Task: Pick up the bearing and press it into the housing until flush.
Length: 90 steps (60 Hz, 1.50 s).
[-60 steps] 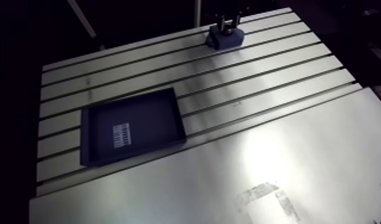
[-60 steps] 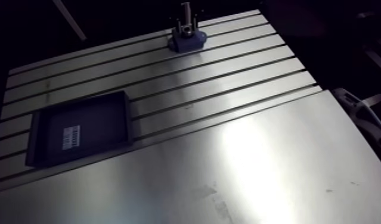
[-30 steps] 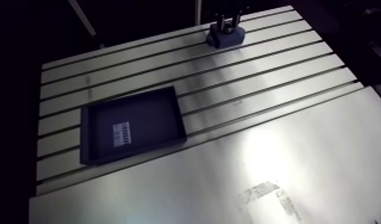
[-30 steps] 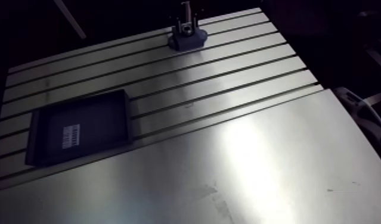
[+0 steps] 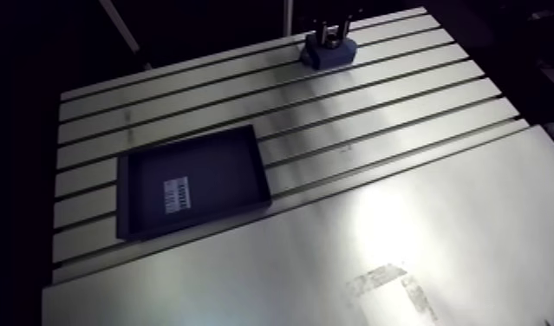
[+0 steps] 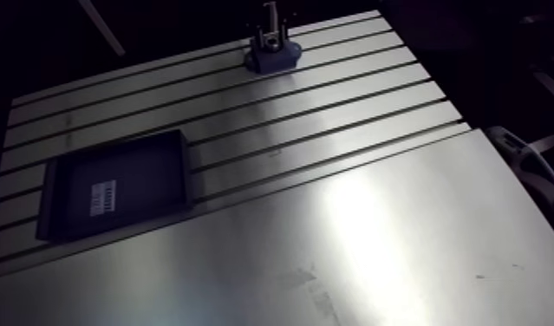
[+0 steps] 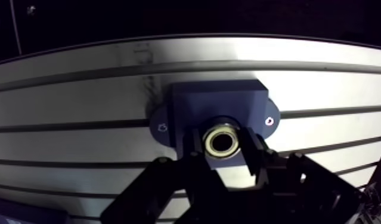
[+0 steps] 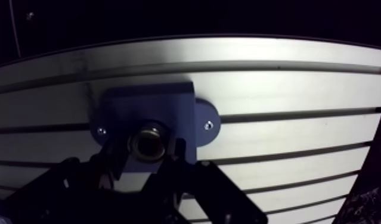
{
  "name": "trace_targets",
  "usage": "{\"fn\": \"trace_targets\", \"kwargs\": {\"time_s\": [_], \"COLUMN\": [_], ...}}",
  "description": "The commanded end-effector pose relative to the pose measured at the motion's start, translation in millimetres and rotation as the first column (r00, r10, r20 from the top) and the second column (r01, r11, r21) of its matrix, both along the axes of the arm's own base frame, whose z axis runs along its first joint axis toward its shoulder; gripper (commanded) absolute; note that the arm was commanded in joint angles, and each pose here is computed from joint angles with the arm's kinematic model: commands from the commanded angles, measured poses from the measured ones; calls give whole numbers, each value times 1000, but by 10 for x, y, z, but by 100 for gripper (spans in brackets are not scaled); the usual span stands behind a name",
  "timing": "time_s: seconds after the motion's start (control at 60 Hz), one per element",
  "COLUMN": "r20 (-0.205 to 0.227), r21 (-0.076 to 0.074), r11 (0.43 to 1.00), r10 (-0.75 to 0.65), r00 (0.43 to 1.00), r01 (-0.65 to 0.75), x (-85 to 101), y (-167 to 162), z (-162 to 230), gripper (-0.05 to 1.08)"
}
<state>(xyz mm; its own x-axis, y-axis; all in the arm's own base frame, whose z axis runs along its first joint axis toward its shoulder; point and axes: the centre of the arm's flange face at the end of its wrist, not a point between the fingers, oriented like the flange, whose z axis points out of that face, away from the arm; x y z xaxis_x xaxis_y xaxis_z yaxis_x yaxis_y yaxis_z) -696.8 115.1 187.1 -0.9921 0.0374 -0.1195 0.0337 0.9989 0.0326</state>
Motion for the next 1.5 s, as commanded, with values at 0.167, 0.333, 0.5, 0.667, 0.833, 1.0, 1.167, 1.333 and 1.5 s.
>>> {"fn": "trace_targets", "kwargs": {"time_s": [0.167, 0.333, 0.5, 0.667, 0.833, 1.0, 1.167, 1.333, 1.5], "r20": [1, 2, 5, -2, -39, -26, -9, -17, -8], "r21": [0, -3, -6, -9, -7, -52, -65, -40, -27], "r11": [1000, 1000, 1000, 1000, 1000, 998, 998, 999, 999], "r10": [0, 0, -1, -7, -12, -25, -22, -17, 21], "r00": [1000, 1000, 1000, 1000, 999, 999, 1000, 1000, 1000], "r01": [0, 0, 1, 7, 12, 23, 21, 16, -22], "x": [0, 3, 15, 15, -9, 20, 51, 54, 49], "y": [10, 6, 12, 28, 24, -27, -14, 181, 207], "z": [-34, -41, -55, -12, 273, 574, 580, 594, 519], "gripper": [77, 77, 77, 0, 0, 0, 86, 107, 108]}}
